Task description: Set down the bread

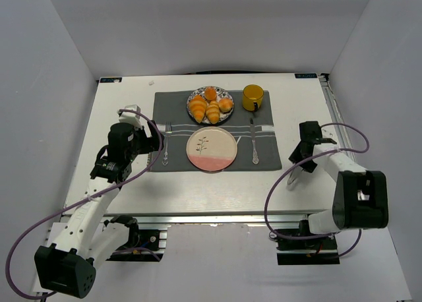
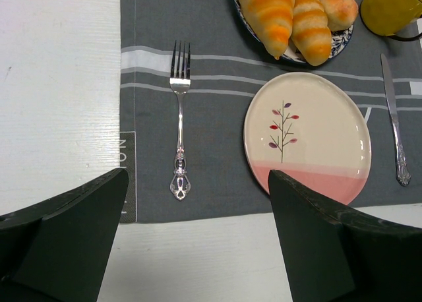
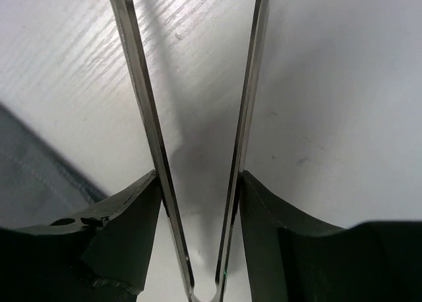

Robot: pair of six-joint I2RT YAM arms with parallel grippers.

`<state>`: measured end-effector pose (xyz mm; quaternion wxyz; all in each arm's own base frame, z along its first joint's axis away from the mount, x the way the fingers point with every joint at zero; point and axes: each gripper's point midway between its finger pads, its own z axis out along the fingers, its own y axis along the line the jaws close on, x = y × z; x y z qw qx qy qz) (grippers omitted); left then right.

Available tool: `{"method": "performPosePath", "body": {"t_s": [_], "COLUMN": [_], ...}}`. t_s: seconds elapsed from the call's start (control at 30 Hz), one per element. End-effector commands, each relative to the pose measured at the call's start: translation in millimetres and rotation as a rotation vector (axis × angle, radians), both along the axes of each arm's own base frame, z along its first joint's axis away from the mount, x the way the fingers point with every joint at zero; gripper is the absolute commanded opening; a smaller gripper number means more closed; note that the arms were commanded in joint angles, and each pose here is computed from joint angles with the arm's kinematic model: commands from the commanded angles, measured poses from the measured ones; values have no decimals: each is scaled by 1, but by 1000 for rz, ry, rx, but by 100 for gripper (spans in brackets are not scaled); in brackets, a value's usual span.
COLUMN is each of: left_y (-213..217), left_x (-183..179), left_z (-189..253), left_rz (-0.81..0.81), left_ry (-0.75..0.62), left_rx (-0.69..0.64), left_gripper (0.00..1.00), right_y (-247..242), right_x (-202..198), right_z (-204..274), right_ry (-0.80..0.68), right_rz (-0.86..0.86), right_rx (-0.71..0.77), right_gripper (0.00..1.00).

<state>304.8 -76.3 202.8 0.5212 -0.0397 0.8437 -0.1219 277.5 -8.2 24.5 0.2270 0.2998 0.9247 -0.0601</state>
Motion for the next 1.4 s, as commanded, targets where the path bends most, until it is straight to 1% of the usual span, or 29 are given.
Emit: {"method": "performPosePath", "body": {"t_s": [0.0,0.03,0.07,0.1,0.17,0.2,0.27,0.33,0.53,0.57,0.63,0.67,0.73,0.77,0.93,1.03,1.13,1.23,1.33,1.37], "left_y": [-1,-1,-1,-1,-1,-1,-2,-3,-5,-5,-4,-3,-2,0,2,2,0,4,8,10], "left_x": [0,0,1,3,4,5,8,10,16,16,17,17,17,16,18,22,26,27,22,22], "left_z": [2,2,2,3,3,3,6,9,15,16,18,20,20,20,22,30,37,34,30,30], "left_rz": [-3,-2,-2,0,-1,0,-2,-3,0,1,7,16,23,33,44,55,51,75,97,105], "left_ry": [-9,-9,-9,-10,-9,-5,-12,-15,-20,-18,-18,-23,-24,-24,-40,-55,-53,-42,-45,-50], "left_rx": [-10,-10,-10,-7,-4,-2,-3,-5,-20,-21,-21,-22,-24,-19,-18,-24,-25,-25,-24,-25], "left_gripper": [98,98,98,98,98,98,98,98,98,98,98,98,98,98,98,98,98,98,98,98], "right_y": [-1,-2,-4,-6,-7,-7,-4,3,51,68,88,106,127,146,206,227,242,246,256,256], "right_x": [14,16,11,16,11,14,13,18,33,33,36,36,40,38,50,59,70,84,93,101], "right_z": [58,75,83,101,123,141,154,174,226,232,245,257,263,269,262,251,239,223,207,199], "right_ry": [-92,-130,-120,-158,-184,-229,-245,-294,-443,-455,-489,-514,-527,-541,-555,-533,-514,-493,-466,-462], "right_rz": [48,60,80,86,112,118,150,189,395,456,528,583,645,700,892,964,986,952,935,915], "right_rx": [-24,-33,-51,-61,-79,-82,-72,-49,92,141,181,197,210,226,261,258,242,206,215,197], "right_gripper": [55,56,56,56,56,56,56,56,52,52,52,52,52,52,52,52,52,52,52,52]}}
